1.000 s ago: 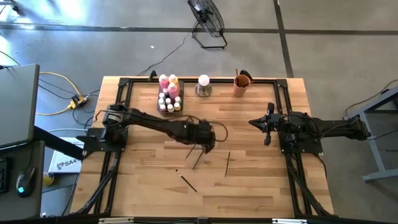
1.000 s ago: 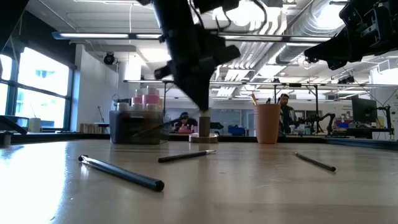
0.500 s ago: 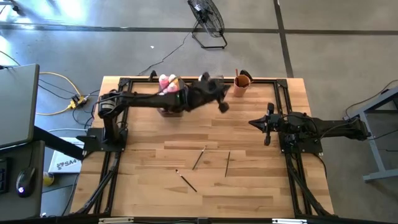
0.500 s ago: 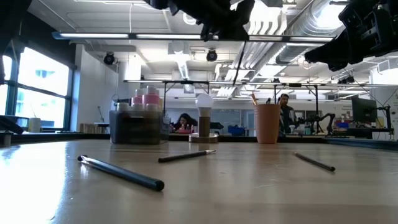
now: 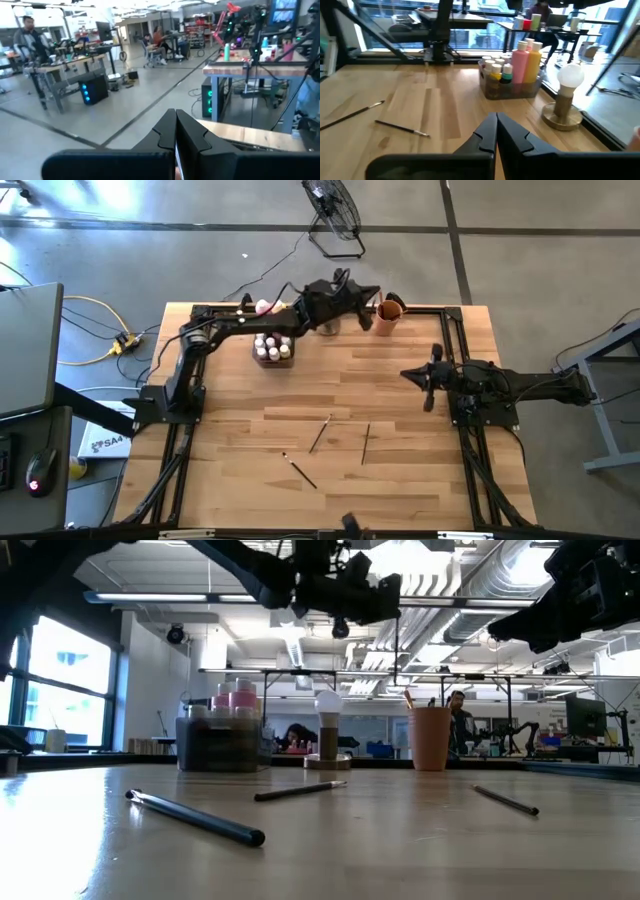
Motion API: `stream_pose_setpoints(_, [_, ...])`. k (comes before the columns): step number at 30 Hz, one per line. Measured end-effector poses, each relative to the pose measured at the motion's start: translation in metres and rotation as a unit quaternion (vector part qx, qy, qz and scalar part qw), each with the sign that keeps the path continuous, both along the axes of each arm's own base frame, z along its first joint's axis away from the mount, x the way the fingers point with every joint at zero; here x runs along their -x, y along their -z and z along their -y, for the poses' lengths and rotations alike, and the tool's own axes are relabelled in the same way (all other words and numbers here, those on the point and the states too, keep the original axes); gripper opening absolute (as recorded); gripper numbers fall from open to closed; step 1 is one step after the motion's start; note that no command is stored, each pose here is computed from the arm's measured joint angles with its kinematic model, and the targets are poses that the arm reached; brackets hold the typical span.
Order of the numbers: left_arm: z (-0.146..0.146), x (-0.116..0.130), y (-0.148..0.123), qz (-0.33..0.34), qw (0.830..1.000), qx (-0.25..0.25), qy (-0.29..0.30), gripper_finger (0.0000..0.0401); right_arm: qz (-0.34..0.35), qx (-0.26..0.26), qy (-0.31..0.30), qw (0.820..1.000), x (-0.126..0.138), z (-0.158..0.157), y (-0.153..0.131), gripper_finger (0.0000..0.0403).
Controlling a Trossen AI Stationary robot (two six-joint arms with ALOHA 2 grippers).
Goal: Pick & Place Paint Supplies
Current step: Put the silver paintbrush into the orange cup
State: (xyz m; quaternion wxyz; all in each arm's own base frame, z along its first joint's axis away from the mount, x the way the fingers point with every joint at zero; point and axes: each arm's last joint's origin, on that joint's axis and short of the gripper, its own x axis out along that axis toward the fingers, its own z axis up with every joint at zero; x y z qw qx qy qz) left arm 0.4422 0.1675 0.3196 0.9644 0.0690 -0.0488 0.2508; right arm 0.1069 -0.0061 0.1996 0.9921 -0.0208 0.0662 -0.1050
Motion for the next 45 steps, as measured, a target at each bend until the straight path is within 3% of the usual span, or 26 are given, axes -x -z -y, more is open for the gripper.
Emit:
stream_pose_setpoints(11, [-0.043,-0.043,-0.005,0.039,0.998,-0.040,0.027,0.0000,-0.001,0.004,0.025,1.000,0.000,0.001,0.000,0.0003])
stream_pose_setpoints(19, [-0.053,-0.066,0.023,0.023,0.997,-0.068,0.004,0.0000,-0.003,0.004,0.025,1.000,0.000,0.001,0.001,0.0003])
stream_pose_setpoints(33, [-0.061,-0.081,0.078,0.005,0.998,-0.058,-0.019,0.0000,-0.014,0.015,0.026,0.999,0.001,0.002,0.002,0.0002])
stream_pose_setpoints(45, [-0.061,-0.082,0.082,-0.010,0.999,-0.039,-0.016,0.0000,-0.021,0.018,0.048,0.998,0.001,0.003,0.003,0.0002])
